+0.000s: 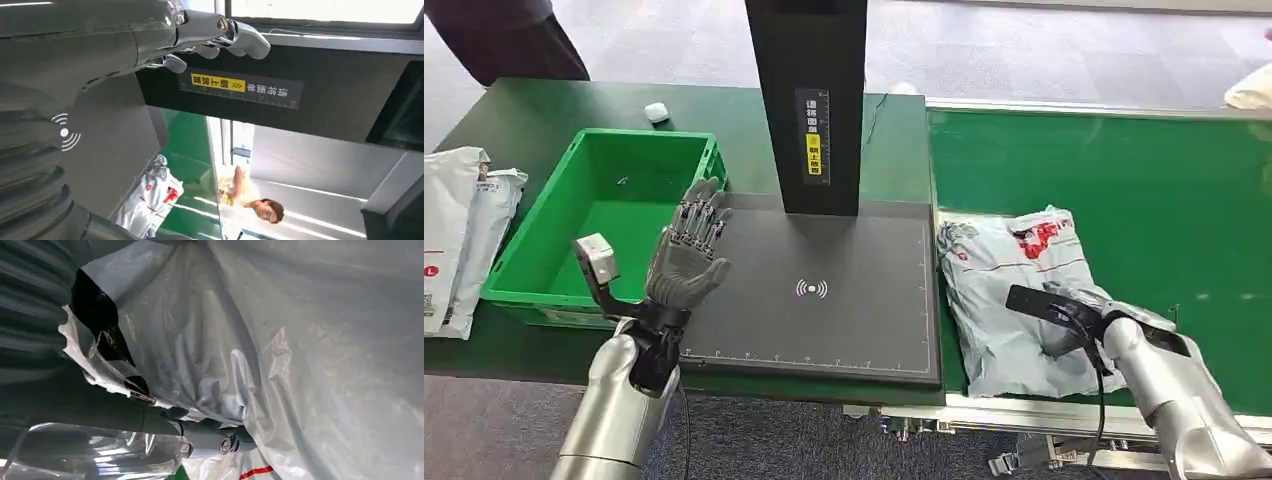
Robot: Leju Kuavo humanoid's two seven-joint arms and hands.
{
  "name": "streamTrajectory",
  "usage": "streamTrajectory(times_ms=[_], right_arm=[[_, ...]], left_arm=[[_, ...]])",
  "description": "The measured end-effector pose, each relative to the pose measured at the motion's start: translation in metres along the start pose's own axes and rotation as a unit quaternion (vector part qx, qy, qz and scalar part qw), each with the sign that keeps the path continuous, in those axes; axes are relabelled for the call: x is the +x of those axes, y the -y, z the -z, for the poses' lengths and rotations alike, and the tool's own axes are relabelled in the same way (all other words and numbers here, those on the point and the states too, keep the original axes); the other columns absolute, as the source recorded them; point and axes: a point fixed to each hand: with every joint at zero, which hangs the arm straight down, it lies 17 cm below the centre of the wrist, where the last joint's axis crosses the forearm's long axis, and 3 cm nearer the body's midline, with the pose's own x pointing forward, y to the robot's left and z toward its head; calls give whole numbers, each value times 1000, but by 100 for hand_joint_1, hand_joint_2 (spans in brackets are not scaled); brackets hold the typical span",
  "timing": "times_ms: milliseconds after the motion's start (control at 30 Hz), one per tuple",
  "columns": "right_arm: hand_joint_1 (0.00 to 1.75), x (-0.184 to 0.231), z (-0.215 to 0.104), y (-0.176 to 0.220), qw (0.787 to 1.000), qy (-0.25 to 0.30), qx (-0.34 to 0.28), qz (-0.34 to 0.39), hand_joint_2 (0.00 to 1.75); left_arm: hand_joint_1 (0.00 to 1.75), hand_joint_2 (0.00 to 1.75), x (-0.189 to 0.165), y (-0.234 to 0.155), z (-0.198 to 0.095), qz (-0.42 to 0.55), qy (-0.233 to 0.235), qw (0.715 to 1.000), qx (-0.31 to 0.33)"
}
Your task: Moved the parcel from conveyor to table for the left to box.
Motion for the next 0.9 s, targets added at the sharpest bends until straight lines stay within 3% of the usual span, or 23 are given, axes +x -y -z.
streamTrajectory(times_ms=[100, 133, 167, 900], right_arm=[[0, -1, -1, -3, 1000, 3, 5, -5, 175], [33, -1, -1, -4, 1000, 3, 7, -7, 175], [173, -2, -1, -4, 1000, 2, 8, -9, 175], [175, 9, 6, 27, 997, -19, -48, -49, 175]], left_arm=[[0, 175, 0, 0, 0, 0, 0, 1000, 1], [0, 175, 0, -1, 0, 0, 0, 1000, 1], [0, 175, 0, -1, 0, 0, 0, 1000, 1], [0, 175, 2, -2, -9, 3, 1, 1000, 14]])
